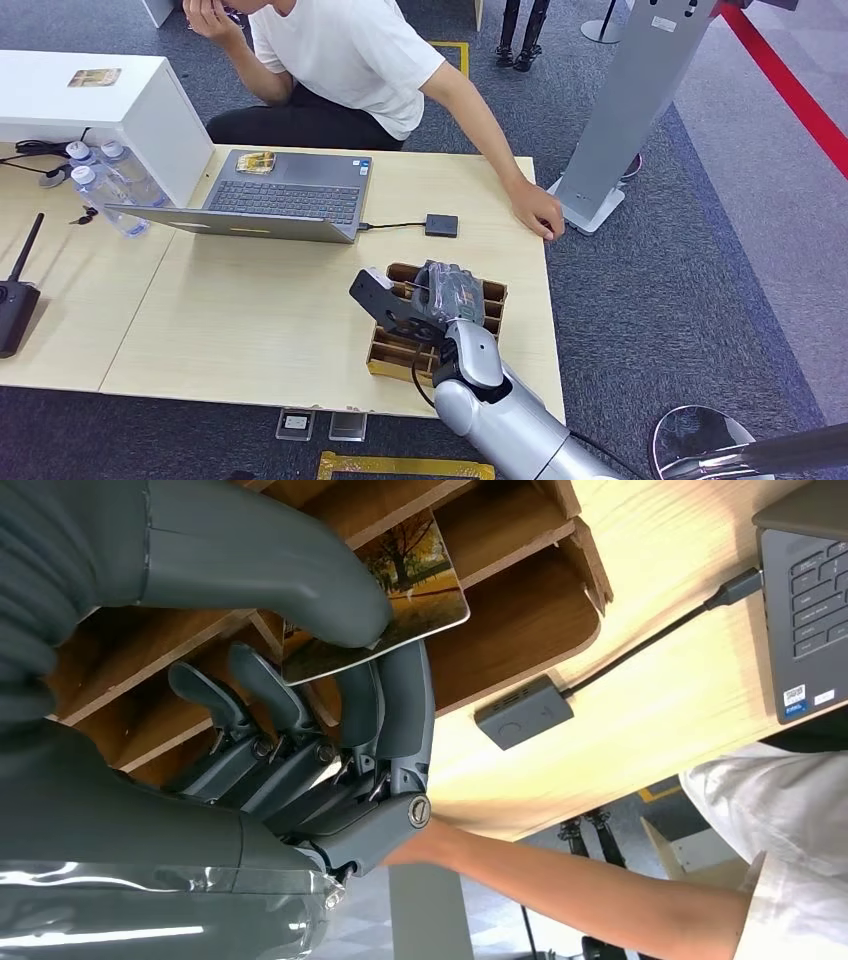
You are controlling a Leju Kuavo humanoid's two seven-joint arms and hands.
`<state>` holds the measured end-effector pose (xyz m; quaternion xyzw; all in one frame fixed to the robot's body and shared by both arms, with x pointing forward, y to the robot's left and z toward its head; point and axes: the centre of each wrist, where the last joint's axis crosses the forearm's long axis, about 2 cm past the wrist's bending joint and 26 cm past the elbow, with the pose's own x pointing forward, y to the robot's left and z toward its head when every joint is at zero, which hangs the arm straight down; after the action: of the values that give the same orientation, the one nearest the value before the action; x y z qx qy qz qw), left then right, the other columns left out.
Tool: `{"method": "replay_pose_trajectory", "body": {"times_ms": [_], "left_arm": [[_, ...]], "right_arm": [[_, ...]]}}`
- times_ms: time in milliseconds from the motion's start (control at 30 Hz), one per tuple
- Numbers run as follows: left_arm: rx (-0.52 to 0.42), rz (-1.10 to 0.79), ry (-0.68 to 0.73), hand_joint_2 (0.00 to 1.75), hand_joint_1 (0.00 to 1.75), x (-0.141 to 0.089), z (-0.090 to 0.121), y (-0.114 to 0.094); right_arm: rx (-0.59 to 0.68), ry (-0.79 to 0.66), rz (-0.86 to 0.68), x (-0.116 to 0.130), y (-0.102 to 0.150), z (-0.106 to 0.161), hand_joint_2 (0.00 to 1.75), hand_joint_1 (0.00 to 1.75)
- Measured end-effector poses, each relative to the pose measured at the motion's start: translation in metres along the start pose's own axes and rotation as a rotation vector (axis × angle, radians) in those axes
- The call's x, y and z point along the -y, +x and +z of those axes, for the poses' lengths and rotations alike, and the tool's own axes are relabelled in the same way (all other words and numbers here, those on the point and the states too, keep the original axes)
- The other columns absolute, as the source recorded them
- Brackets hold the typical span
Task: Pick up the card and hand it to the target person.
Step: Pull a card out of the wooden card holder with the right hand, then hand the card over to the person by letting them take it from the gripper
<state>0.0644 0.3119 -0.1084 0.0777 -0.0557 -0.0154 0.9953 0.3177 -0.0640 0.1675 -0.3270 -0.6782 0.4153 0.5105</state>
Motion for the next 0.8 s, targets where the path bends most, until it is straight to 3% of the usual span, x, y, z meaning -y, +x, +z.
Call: {"method": "replay_pose_trajectory", "body": {"times_ms": [167,233,333,400,600,733,800], "left_arm": [[0.000,0.003,0.007,0.00,0.00,0.000,0.000,0.000],[0.003,0.001,0.007,0.00,0.00,0.000,0.000,0.000],[0.005,-0.006,0.007,0.00,0.00,0.000,0.000,-0.001],[0.005,-0.010,0.006,0.00,0.00,0.000,0.000,-0.001],[0.005,-0.016,0.007,0.00,0.00,0.000,0.000,-0.002],[0.007,-0.013,0.009,0.00,0.00,0.000,0.000,0.000],[0.009,-0.014,0.009,0.00,0.00,0.000,0.000,0.000]], "right_arm": [[0.161,-0.236,-0.058,0.002,-0.002,0.008,1.75,1.62],[0.304,-0.324,-0.056,0.004,-0.002,0.014,1.75,1.62],[0.617,-0.436,-0.074,0.012,0.006,0.027,1.75,1.62],[0.724,-0.509,-0.097,0.019,0.009,0.031,1.75,1.62],[0.544,-0.606,-0.167,0.035,-0.004,0.030,1.75,1.62],[0.285,-0.554,-0.298,0.039,-0.003,0.014,1.75,1.62],[0.234,-0.518,-0.317,0.042,0.004,0.002,1.75,1.62]]}}
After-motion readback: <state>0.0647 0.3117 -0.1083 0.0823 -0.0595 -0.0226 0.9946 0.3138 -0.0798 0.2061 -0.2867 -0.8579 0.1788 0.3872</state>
